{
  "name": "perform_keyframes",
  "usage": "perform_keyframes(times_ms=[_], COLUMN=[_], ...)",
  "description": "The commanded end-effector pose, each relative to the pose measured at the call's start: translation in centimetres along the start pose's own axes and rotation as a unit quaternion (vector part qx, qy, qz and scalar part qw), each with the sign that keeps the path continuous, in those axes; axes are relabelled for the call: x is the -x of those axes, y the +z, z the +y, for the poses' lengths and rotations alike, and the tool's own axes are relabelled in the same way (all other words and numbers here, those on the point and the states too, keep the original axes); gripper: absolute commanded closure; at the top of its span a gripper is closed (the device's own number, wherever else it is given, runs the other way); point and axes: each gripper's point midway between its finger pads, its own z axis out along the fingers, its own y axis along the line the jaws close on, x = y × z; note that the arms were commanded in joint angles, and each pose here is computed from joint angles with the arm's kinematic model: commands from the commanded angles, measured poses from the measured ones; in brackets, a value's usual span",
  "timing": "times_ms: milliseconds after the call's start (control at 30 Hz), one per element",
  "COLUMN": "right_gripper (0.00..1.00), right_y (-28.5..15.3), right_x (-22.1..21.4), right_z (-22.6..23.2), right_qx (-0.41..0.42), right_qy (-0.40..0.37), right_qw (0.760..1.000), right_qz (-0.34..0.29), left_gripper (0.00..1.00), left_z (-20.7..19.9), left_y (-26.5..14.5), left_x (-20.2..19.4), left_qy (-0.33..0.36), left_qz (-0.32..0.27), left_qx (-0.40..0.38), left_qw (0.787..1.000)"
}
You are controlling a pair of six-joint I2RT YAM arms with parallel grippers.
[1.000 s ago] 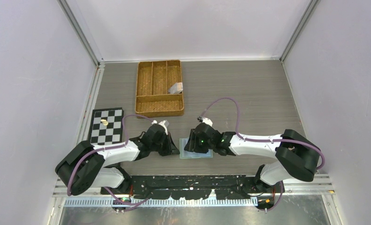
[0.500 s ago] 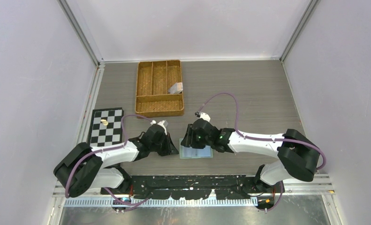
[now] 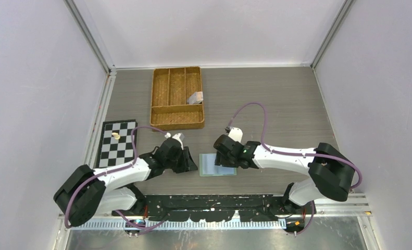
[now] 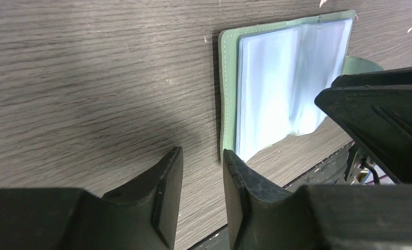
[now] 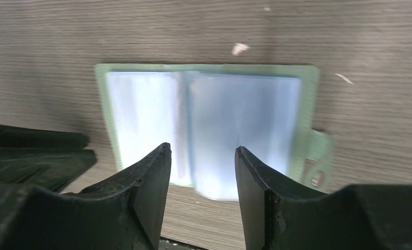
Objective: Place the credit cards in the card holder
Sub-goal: Pick up the credit card from the storage box.
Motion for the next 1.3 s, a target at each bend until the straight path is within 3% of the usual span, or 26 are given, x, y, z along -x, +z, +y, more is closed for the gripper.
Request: perform_keyframes(times_ms=[0,267,367,567,833,1000,1267], right_gripper=[0.45,0.3,0.26,0.21,0.13,0.1,0.09], right_y=[-1.8,-4.4,-4.9,-5.6,-6.3,-7.2,-7.8], right_x=[2.5,7.0,8.8,11.7,13.4,13.6,13.3], right_z=[-1.8,-3.0,-4.0,-5.0,-5.6,-6.1,-6.5], right_qx=[-0.043,-0.008,0.0,0.008,0.025,0.034,0.049], right_qy=[0.011,0.015,0.024,0.015,0.015,0.021,0.028], right_qw=[0.998,0.997,0.996,0.996,0.995,0.994,0.993], right_qz=[-0.047,-0.076,-0.08,-0.091,-0.095,-0.104,-0.105], left_gripper=[0.6,0.26,0.2,0.18,0.18,0.18,0.18], left_z=[-0.2,-2.0,-2.6,-4.8,-9.6,-10.3,-7.0], left_y=[-0.9,-4.1,-5.7,-7.6,-3.2,0.5,5.6], left_x=[1.3,5.7,8.8,17.6,27.2,30.8,33.7], left_qy=[0.021,0.069,0.089,0.119,0.14,0.148,0.169], left_qz=[-0.015,-0.054,-0.068,-0.113,-0.119,-0.122,-0.097], left_qx=[0.017,0.04,0.051,0.072,0.066,0.078,0.165], left_qw=[1.0,0.995,0.992,0.984,0.981,0.978,0.967])
